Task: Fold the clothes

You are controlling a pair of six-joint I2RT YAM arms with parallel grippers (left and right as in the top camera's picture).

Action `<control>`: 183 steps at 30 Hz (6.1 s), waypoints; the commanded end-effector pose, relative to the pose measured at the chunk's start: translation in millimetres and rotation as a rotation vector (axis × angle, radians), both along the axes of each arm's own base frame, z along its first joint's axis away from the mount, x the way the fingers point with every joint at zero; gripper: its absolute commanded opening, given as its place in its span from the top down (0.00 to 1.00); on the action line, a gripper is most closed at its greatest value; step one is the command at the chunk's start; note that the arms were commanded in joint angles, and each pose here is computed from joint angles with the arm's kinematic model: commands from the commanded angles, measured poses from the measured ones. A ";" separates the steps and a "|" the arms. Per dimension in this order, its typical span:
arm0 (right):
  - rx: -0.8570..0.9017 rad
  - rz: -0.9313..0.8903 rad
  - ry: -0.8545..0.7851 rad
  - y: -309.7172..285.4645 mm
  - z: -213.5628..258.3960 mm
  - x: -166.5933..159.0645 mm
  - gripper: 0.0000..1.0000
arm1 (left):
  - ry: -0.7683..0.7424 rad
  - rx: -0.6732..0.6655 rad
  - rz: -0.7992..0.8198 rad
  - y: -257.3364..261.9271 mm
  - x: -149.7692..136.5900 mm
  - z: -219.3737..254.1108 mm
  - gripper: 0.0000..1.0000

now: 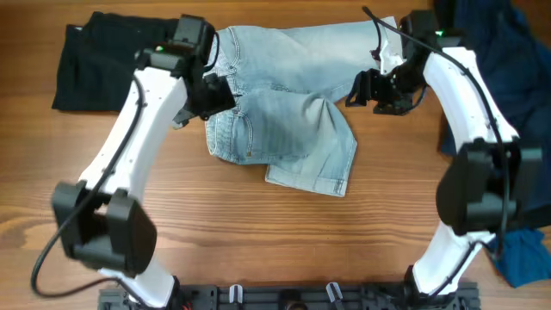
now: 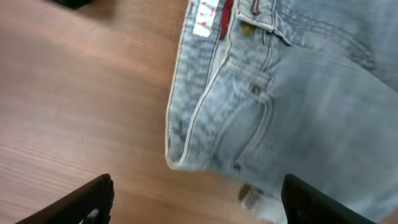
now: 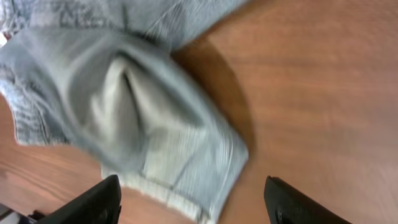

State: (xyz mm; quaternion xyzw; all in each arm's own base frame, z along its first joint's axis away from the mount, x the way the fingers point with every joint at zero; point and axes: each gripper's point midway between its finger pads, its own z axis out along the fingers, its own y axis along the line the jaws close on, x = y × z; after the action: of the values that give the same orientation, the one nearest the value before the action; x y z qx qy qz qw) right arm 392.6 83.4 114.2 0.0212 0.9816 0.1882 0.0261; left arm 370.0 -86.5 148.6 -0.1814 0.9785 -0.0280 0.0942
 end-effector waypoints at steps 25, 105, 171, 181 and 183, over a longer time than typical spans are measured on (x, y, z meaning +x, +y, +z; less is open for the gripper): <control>-0.285 -0.102 -0.069 31.2 -87.7 -131.6 0.37 | -0.002 -0.052 -0.007 -30.4 -41.4 -115.1 0.18; -0.327 -0.301 -0.188 -111.0 -124.9 -32.1 0.60 | -0.135 0.034 0.134 19.6 -31.1 -70.7 0.95; -0.084 -0.413 -1.210 -102.7 25.4 178.8 0.00 | -0.974 -0.004 0.518 90.3 153.2 5.0 0.01; -0.040 -0.084 -0.863 -55.3 5.3 166.0 0.00 | -0.666 -0.069 0.138 24.1 118.4 -26.9 0.01; -0.046 -0.150 -0.746 -54.4 -12.7 153.5 0.00 | -0.594 -0.038 0.089 17.7 105.0 -40.2 0.00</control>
State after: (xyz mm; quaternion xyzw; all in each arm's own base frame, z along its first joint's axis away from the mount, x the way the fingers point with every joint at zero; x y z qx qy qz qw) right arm 552.4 15.6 101.1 0.0307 0.8952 0.1527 0.4176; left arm 484.9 -44.2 102.5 -0.2818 0.8718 -0.0871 0.3912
